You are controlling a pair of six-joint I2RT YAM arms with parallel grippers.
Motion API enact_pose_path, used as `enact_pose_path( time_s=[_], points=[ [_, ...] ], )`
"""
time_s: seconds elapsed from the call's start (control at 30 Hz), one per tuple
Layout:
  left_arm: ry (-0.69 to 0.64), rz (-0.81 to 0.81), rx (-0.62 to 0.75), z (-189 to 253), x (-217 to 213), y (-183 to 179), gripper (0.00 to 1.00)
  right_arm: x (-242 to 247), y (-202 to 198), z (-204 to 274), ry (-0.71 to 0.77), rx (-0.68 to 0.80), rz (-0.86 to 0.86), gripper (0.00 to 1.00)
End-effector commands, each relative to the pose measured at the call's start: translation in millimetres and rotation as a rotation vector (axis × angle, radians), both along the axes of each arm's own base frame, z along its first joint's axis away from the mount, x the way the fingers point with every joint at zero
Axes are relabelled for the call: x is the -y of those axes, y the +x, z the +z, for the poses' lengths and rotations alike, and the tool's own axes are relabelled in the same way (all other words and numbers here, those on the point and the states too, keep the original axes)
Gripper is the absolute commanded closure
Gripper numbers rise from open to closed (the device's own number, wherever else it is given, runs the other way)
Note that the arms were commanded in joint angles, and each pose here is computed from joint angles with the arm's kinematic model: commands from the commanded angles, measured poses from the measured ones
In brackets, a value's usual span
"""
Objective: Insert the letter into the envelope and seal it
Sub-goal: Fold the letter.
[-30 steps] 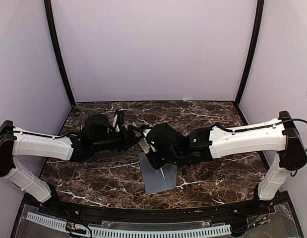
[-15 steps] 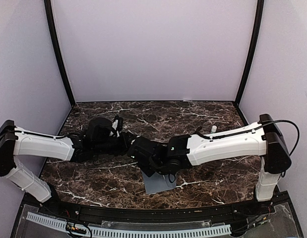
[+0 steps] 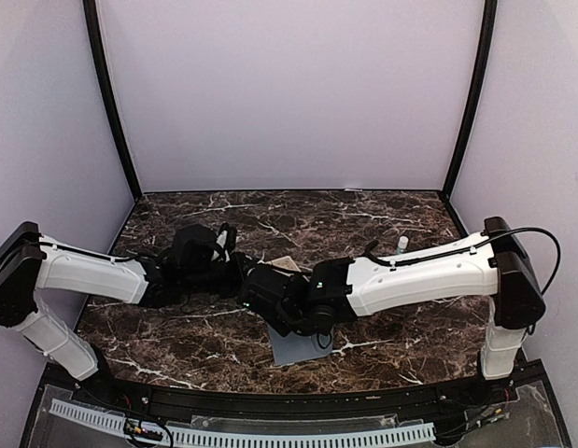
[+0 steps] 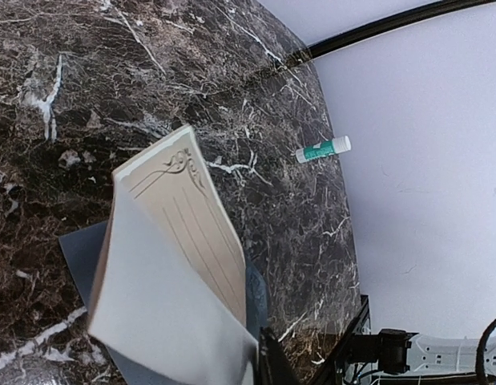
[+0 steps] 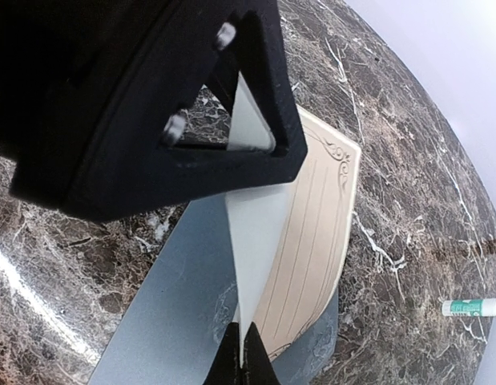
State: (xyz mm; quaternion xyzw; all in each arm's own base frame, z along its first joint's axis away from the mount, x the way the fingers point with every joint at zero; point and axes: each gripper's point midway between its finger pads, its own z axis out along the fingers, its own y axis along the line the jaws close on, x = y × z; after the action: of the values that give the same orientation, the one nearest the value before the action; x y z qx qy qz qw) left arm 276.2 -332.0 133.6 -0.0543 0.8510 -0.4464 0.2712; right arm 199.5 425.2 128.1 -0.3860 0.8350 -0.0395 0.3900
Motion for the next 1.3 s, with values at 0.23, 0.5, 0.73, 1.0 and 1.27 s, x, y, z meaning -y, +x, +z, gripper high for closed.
enact_pose_path(
  time_s=[0.23,0.5,0.73,1.0,1.27],
  points=[
    [-0.079,0.045,0.033,13.3,-6.4,-0.3,1.00,-0.2,-5.2,9.0,0.041,0.004,-0.011,0.58],
    [-0.038,0.034,0.181,48.4,-30.1,-4.2,1.00,13.5,-31.3,76.8,0.365,-0.086,0.084,0.14],
    [-0.038,-0.245,0.384,91.6,-22.5,-29.6,1.00,51.3,-10.1,119.3,0.609,-0.155,0.071,0.11],
    [-0.087,-0.651,0.584,145.2,-5.2,-69.0,1.00,108.6,40.1,131.9,0.794,-0.187,-0.051,0.08],
    [-0.145,-0.868,0.715,176.6,7.8,-88.1,1.00,152.2,71.5,117.7,0.909,-0.248,-0.147,0.07]
  ],
)
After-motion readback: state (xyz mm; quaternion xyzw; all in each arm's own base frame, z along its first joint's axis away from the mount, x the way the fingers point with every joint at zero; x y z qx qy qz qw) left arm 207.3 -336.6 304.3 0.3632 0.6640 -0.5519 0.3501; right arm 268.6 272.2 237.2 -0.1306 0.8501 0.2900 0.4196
